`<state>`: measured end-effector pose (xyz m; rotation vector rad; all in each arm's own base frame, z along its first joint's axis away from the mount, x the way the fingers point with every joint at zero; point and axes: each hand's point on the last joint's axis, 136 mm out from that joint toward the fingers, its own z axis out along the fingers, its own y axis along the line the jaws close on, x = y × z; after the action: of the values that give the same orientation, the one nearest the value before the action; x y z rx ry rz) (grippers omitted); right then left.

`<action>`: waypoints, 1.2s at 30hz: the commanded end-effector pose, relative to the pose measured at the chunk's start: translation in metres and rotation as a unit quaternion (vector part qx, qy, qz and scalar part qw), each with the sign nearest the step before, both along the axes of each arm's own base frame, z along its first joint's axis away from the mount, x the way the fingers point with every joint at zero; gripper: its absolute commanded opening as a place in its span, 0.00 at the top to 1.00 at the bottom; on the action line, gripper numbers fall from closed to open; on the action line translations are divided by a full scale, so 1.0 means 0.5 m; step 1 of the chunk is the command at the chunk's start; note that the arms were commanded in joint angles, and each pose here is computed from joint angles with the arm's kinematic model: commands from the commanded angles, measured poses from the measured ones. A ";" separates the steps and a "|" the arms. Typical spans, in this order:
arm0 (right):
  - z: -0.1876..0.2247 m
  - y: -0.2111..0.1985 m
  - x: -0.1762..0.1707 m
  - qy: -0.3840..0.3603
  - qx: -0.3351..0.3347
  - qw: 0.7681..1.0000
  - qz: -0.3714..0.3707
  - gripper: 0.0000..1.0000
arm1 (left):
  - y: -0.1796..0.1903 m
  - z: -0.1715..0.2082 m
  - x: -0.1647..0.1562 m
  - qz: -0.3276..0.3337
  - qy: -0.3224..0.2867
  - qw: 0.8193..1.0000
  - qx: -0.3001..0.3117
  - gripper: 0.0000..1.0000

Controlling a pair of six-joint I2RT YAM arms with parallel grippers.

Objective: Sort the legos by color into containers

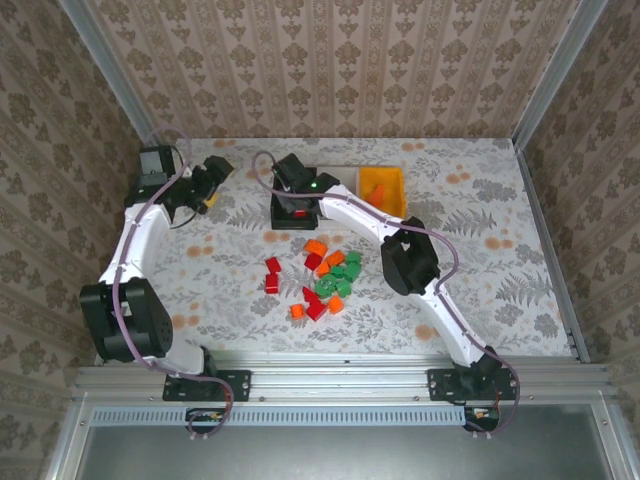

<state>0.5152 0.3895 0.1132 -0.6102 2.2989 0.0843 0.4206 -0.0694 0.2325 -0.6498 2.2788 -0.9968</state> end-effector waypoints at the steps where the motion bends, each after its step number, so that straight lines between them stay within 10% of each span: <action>1: 0.018 -0.005 -0.013 0.007 -0.013 1.000 0.008 0.50 | -0.010 -0.004 0.001 -0.009 0.003 1.000 -0.008 0.14; 11: 0.111 0.007 -0.187 -0.037 0.026 0.998 -0.053 0.40 | -0.003 -0.014 0.003 -0.003 0.010 1.000 -0.001 0.14; 18: -0.022 0.052 -0.376 0.033 0.074 0.992 -0.097 0.31 | 0.031 -0.014 0.000 0.020 0.009 0.999 0.032 0.14; 36: -0.189 0.142 -0.433 0.143 0.102 0.983 -0.046 0.31 | 0.023 -0.017 -0.002 0.013 0.010 0.999 0.044 0.14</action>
<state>0.3022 0.4563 0.0350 -0.4132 2.5093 0.3885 0.4208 -0.0559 0.2194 -0.6950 2.3040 -0.8993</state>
